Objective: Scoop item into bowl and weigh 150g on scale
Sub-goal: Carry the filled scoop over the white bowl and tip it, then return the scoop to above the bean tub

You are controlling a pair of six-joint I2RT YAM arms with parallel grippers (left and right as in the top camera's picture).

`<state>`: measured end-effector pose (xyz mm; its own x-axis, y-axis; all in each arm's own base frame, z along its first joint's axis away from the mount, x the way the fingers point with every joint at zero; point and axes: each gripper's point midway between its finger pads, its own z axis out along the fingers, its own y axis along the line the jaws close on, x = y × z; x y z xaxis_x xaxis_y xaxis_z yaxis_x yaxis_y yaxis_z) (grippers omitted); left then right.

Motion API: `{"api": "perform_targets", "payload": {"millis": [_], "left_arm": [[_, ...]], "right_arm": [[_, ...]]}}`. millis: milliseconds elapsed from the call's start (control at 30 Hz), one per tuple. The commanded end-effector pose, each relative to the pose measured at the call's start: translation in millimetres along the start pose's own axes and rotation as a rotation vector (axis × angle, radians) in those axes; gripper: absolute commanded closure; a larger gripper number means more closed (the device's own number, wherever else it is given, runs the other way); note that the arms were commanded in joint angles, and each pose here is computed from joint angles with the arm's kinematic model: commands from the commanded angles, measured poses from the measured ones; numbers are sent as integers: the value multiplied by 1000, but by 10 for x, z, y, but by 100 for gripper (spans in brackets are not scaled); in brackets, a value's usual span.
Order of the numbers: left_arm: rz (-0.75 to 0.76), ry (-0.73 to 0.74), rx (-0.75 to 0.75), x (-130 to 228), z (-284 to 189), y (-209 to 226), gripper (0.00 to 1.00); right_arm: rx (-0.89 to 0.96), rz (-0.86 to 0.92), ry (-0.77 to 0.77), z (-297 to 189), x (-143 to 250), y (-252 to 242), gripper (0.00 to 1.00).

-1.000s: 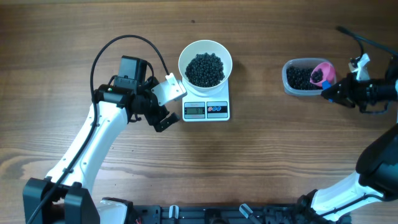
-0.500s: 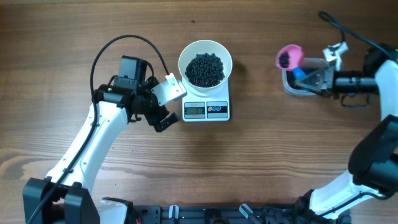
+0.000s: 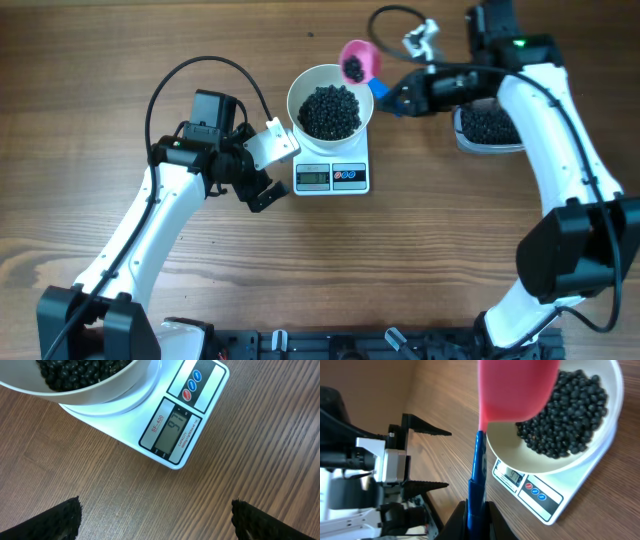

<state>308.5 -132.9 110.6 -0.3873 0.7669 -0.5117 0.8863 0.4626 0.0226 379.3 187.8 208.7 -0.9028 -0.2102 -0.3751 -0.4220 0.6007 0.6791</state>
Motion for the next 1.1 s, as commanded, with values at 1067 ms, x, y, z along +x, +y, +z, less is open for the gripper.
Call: {"api": "perform_targets", "payload": {"millis": [1067], "left_arm": [[9,-16,14,-26,6,-6,0]], "right_arm": [[592,-260,-8,119,-260,-31,96]]}}
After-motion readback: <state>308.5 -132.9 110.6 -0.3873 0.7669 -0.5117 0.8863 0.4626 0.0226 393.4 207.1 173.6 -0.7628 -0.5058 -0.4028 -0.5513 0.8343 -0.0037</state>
